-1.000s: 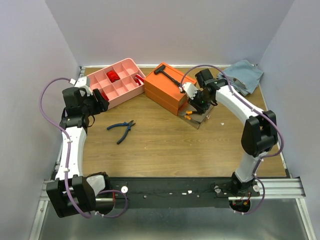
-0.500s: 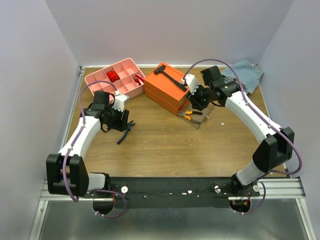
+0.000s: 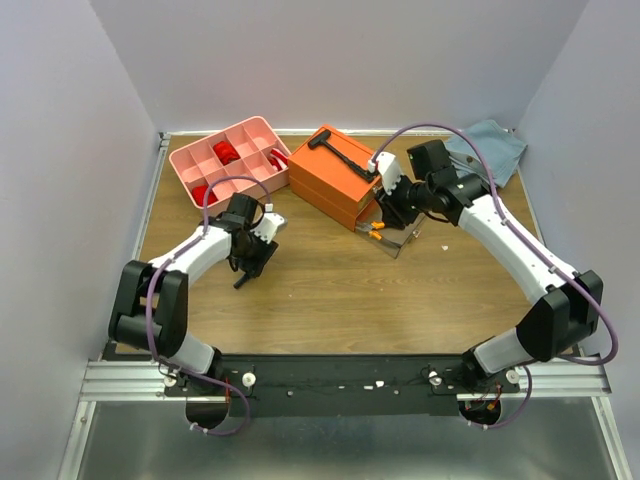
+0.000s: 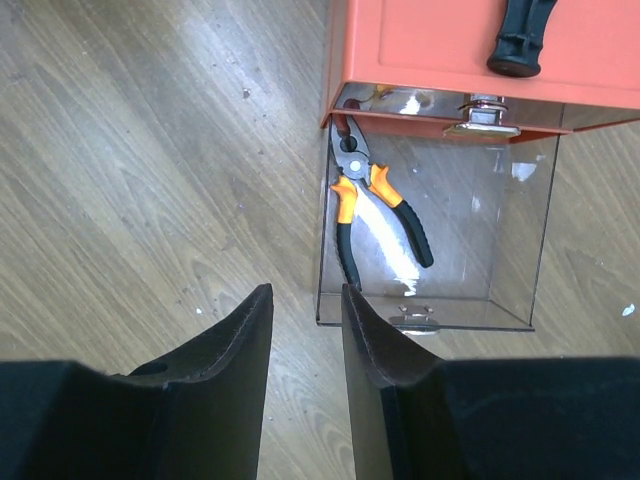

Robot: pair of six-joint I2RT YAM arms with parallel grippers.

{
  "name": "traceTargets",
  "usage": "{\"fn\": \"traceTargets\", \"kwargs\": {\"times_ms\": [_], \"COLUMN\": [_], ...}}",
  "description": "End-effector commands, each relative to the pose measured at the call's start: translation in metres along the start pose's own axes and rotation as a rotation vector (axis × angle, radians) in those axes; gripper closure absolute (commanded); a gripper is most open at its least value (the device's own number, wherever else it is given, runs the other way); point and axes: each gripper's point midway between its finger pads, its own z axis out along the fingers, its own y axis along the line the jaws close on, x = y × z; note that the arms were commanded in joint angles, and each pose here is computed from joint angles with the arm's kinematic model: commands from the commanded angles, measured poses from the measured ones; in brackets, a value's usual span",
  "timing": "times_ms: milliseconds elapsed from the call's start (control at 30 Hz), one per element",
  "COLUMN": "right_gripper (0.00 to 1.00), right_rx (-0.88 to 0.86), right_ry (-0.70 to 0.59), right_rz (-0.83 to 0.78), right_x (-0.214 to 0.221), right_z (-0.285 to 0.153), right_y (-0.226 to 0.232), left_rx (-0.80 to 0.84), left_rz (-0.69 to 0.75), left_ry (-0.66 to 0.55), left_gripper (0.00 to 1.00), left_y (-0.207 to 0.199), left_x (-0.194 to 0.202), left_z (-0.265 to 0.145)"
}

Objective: Sort the tools into containers

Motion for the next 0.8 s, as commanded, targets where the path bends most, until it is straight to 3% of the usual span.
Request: {"fn": "traceTargets", "kwargs": {"times_ms": [0, 33, 133, 167, 233, 333, 400, 433, 600, 667, 767], "right_gripper": [0.59, 0.59, 0.59, 0.59, 0.59, 0.59, 0.59, 0.59, 0.58, 0.52, 0.52], "right_rx": [0.018, 0.019, 0.029, 0.046, 0.073, 0.123, 0.165, 0.17, 0.276, 0.326, 0.34], "right_ry": [-0.033, -0.033, -0.028, -0.028, -0.032, -0.04, -0.038, -0.016, 0.026, 0.047, 0.052], "right_rz": [0.002, 0.004, -0.001, 0.001, -0.002, 0.01, 0.02, 0.033, 0.249, 0.393, 0.54], "right_x": [-0.004, -0.004, -0.004, -0.005, -0.008, -0.007, 0.0, 0.012, 0.058, 0.08, 0.099], "right_z": [-0.006, -0.005, -0.005, -0.007, -0.011, -0.024, -0.036, -0.035, -0.048, -0.054, -0.062], "right_y": [0.001, 0.0, -0.002, -0.005, -0.01, -0.02, -0.026, -0.025, -0.053, -0.069, -0.083], "left_rx": [-0.114, -0.11, -0.072, -0.06, -0.014, 0.071, 0.211, 0.286, 0.458, 0.513, 0.575], "left_rz": [0.011, 0.017, 0.02, 0.022, 0.05, 0.143, 0.262, 0.348, 0.527, 0.517, 0.551], "left_ry": [0.007, 0.018, 0.062, 0.048, 0.013, -0.084, -0.231, -0.243, -0.498, -0.513, -0.585], "left_gripper": [0.45, 0.48, 0.71, 0.87, 1.0, 1.0, 1.0, 1.0, 1.0, 1.0, 1.0], "left_y": [0.019, 0.018, 0.012, 0.009, -0.002, -0.026, -0.064, -0.082, -0.153, -0.171, -0.204], "left_x": [-0.005, -0.005, -0.001, -0.004, -0.01, -0.032, -0.062, -0.06, -0.123, -0.145, -0.184], "left_z": [0.018, 0.021, 0.028, 0.026, 0.019, -0.016, -0.055, -0.07, -0.144, -0.146, -0.152]}}
